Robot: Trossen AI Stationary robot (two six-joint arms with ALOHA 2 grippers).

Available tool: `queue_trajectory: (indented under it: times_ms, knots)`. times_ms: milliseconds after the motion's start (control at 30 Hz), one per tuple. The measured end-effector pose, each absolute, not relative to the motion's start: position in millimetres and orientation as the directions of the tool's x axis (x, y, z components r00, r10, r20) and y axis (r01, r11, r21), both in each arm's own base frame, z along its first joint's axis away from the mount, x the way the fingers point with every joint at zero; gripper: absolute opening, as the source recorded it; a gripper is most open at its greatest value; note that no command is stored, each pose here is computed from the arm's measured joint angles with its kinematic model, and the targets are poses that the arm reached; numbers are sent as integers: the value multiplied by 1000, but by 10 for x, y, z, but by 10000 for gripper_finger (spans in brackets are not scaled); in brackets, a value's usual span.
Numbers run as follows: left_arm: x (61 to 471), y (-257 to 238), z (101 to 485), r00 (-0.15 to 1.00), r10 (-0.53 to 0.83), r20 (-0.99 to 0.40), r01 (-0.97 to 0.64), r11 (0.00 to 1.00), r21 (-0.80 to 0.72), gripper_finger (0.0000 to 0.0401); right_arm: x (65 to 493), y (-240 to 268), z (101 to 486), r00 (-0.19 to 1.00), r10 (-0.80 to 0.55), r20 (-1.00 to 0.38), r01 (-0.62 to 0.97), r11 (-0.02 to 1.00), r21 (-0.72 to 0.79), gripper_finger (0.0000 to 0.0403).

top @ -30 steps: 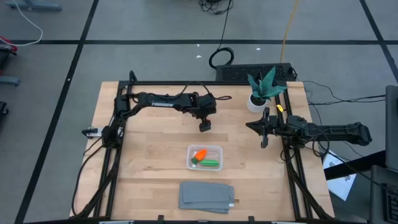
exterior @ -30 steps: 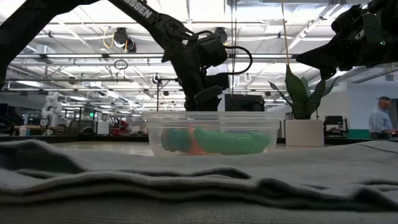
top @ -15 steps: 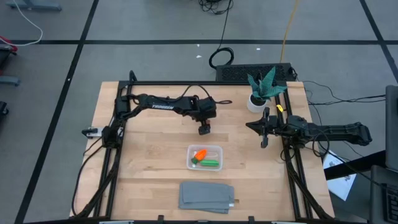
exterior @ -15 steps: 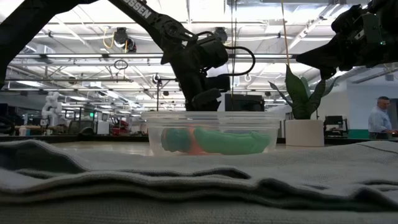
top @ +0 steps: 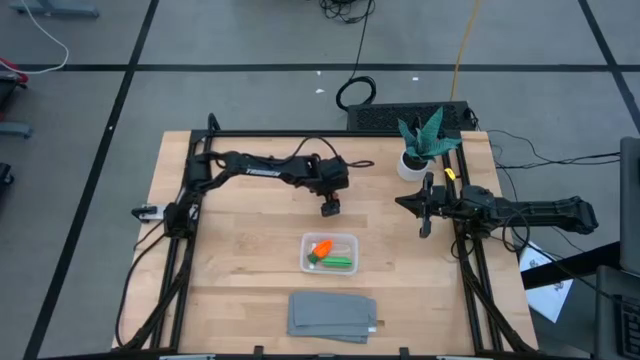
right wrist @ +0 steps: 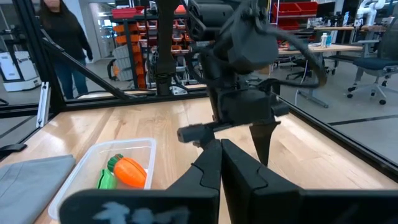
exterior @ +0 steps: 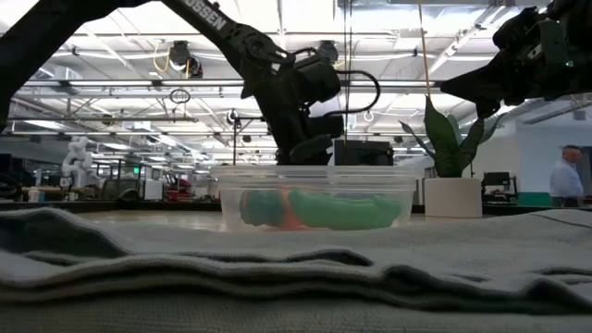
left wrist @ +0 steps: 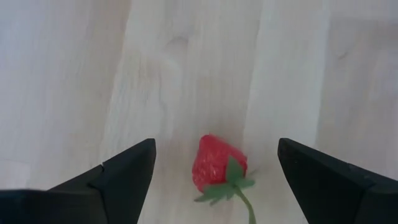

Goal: Pick and placing Produce into tupperware
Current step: Put the strawberry into the transparent bin

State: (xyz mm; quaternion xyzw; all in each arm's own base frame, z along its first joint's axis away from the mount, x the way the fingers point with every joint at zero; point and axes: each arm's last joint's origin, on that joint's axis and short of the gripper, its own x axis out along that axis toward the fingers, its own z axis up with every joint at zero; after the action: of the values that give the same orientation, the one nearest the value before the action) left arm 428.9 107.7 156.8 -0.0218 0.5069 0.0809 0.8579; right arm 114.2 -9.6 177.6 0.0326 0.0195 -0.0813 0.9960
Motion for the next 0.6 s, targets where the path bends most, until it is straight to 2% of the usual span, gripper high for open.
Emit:
queue_trajectory:
  times_ms: [167, 600]
  knots:
    - [4298, 1065, 1436, 443, 112, -889, -153, 987, 48, 340, 1142, -96, 1775, 986, -161, -45, 163, 985, 62, 0]
    - [4270, 1129, 1401, 412, 138, -901, -154, 985, 80, 340, 1145, -96, 1770, 986, -160, -50, 163, 985, 59, 0]
